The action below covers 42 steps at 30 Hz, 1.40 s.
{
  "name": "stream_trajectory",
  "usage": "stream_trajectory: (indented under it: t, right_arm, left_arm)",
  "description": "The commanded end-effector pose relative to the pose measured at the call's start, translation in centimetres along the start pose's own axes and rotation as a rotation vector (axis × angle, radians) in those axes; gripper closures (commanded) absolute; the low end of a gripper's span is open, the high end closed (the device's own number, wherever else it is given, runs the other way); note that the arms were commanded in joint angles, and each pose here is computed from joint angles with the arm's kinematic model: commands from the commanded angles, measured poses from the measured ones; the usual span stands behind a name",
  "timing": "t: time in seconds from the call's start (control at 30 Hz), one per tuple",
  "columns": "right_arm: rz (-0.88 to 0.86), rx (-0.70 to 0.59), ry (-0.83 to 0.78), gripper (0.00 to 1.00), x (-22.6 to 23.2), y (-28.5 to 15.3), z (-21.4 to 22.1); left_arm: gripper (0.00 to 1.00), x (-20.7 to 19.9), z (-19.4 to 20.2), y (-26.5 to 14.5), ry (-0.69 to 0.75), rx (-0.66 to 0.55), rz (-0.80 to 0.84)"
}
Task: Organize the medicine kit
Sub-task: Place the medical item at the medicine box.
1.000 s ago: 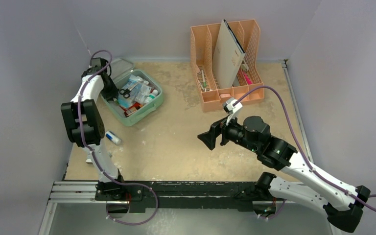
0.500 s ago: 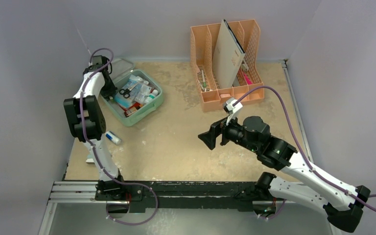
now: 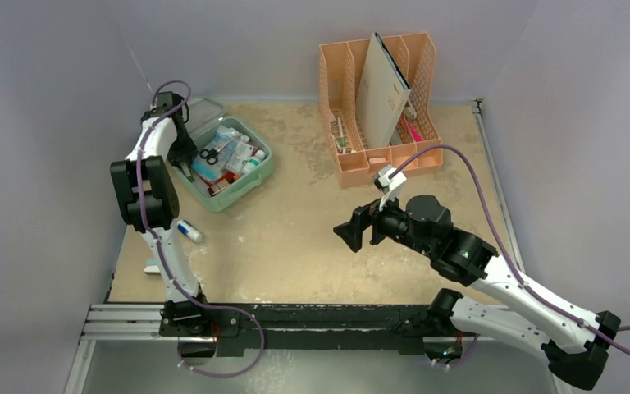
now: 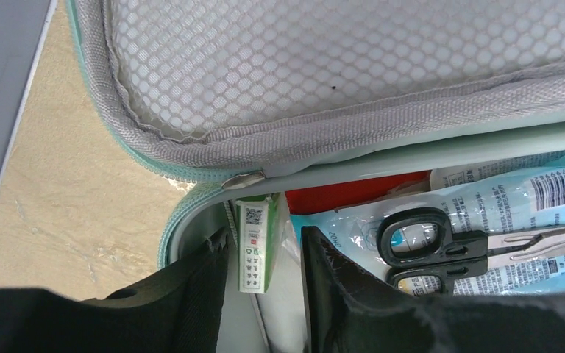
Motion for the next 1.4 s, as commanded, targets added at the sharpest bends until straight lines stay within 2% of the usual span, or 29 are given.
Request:
stream_trajectory:
  t: [0.0,0.27,0.47,0.7,0.83,1.0,1.17,1.27,1.37]
  right_arm:
    - [0.012,-0.039,-0.009,0.01,-0.2,-0.2,-1.4]
    - [0.001,-0.033,0.008,0.01,0.1,-0.3,-1.2]
    - [0.003,-0.017,0.022,0.01,0.1,-0.5,-0.8]
    - [-0.002,0.006,0.048,0.01,0.3,-0.6,-0.4]
    - [-0.005,0.020,0.064,0.01,0.4,-0.6,-0.2]
    - [-0.004,0.044,0.076,0.01,0.4,-0.3,0.6]
    - [0.019,0.069,0.064,0.01,0.0,-0.2,0.9]
    - [0.027,0.067,0.064,0.01,-0.1,-0.4,0.9]
    - [0.027,0.060,0.071,0.01,-0.1,-0.5,0.8]
  left_arm:
    - [0.60,-0.7,-1.1,-1.7,-0.003,-0.014,0.039]
    - [0.58,-1.4,-0.6,-4.6,-0.011,0.027,0.129]
    - [0.52,-1.1,-0.1,-8.3,-0.006,0.028,0.207]
    - [0.40,1.3,1.9,-11.8,-0.011,0.028,0.205]
    - [0.26,2.5,3.9,-13.3,-0.031,0.046,0.234]
    - [0.26,4.0,6.2,-14.9,-0.086,0.034,0.268]
    - [0.26,6.4,7.3,-15.4,-0.205,-0.017,0.196]
    - [0.28,6.8,8.7,-15.4,-0.271,0.011,0.201]
    - [0.32,8.1,9.9,-14.4,-0.345,0.022,0.121]
Point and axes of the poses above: each gripper's point midway between its finger pads, its own y axis out along the fingers, its own x axis along the line the jaws close on, z = x × y, the point moved 3 cm from there along -y, back along the fingers, and after that the axes turned 15 degrees about -y, right-handed, at the moved point
